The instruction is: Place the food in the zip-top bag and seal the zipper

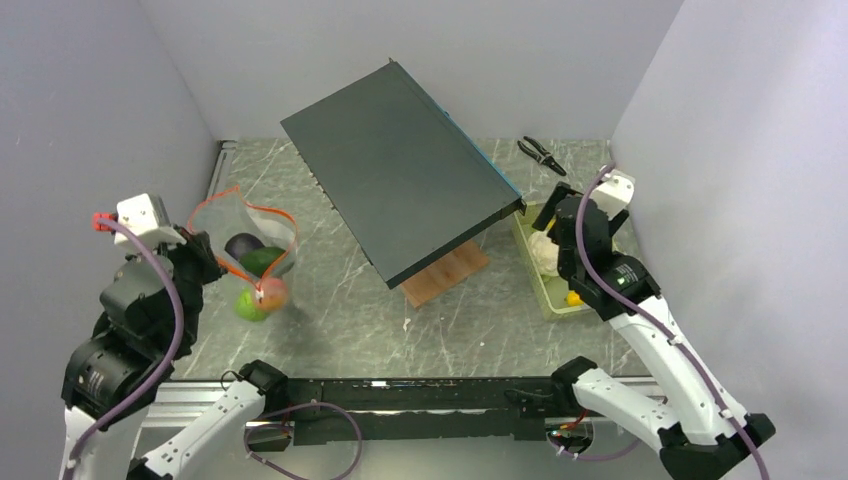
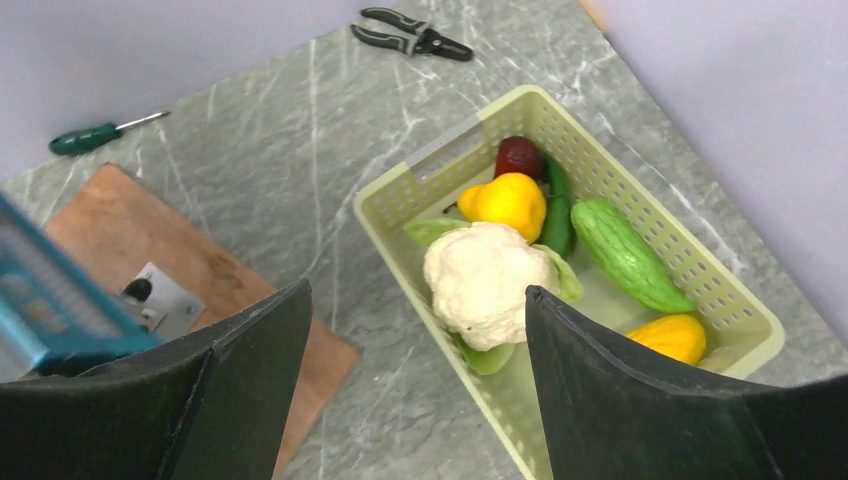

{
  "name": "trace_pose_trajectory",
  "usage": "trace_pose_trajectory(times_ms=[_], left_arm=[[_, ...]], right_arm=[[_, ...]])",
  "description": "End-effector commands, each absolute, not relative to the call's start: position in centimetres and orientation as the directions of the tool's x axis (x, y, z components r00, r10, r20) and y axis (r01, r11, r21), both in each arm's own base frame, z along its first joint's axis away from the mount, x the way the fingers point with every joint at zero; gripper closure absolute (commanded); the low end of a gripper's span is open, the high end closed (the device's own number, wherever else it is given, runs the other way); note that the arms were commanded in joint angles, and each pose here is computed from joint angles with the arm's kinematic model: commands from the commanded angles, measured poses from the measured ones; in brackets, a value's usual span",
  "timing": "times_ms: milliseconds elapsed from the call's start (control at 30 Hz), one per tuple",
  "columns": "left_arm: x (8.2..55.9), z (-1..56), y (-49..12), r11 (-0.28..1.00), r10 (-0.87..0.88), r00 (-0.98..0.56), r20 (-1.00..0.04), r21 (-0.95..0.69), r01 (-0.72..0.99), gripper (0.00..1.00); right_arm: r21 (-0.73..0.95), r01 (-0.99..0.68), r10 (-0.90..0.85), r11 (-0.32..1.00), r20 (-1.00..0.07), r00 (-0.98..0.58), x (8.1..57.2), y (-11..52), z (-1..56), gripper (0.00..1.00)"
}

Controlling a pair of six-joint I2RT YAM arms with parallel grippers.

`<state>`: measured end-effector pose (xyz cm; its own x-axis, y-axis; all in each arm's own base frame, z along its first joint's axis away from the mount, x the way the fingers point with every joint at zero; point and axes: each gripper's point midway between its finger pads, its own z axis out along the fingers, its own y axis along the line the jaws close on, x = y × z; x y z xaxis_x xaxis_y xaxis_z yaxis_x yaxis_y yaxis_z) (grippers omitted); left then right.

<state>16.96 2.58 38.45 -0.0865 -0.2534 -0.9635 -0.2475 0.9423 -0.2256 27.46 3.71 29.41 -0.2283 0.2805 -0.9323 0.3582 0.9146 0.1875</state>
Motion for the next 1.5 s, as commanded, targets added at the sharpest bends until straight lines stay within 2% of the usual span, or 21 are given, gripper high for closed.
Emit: trace_pose_trajectory(times_ms=[0,200,333,433,567,833,933,1300,1467], left_arm=[[17.5,40.2,3.6,0.935,-0.196,-0.095,-0.976,-0.157,-0.317,1.0],[18.3,40.6,3.0,0.938,-0.209,-0.076,-0.975,-0.178,-0.298,1.0],[19.3,37.5,1.9,0.942,-0.216,-0.1,-0.971,-0.181,-0.282,1.0],[19.7,35.0,1.6,0.945,-0.215,-0.113,-0.97,-0.176,-0.277,1.0],[19.7,30.9,1.7,0.941,-0.209,-0.156,-0.965,-0.155,-0.3,1.0],[20.1,25.7,0.7,0.967,-0.141,-0.219,-0.965,-0.087,-0.241,1.0],[20.2,24.9,0.2,0.976,-0.121,-0.238,-0.964,-0.072,-0.203,1.0],[21.1,24.1,-2.1,0.995,-0.065,-0.303,-0.951,-0.038,-0.093,1.0],[21.2,24.2,-2.2,0.997,-0.045,-0.294,-0.955,-0.023,-0.079,1.0]], right_arm=[[0.23,0.356,0.317,0.906,-0.925,-0.208,28.3,1.8,29.9,0.21],[0.285,0.418,0.431,0.863,-0.846,-0.313,29.9,-1.7,24.2,0.22],[0.382,0.461,0.559,0.801,-0.754,-0.346,30.0,-3.0,20.5,0.24],[0.391,0.504,0.594,0.77,-0.727,-0.344,29.6,-3.5,18.6,0.26],[0.355,0.564,0.59,0.746,-0.746,-0.31,28.6,-4.8,17.4,0.33],[0.314,0.636,0.571,0.705,-0.783,-0.247,26.8,-6.7,16.4,0.33],[0.325,0.606,0.573,0.726,-0.773,-0.273,27.5,-6.0,15.8,0.32],[0.167,0.735,0.523,0.657,-0.804,-0.284,26.3,-9.9,15.3,0.32],[0.164,0.745,0.531,0.647,-0.798,-0.286,27.5,-11.7,14.9,0.32]])
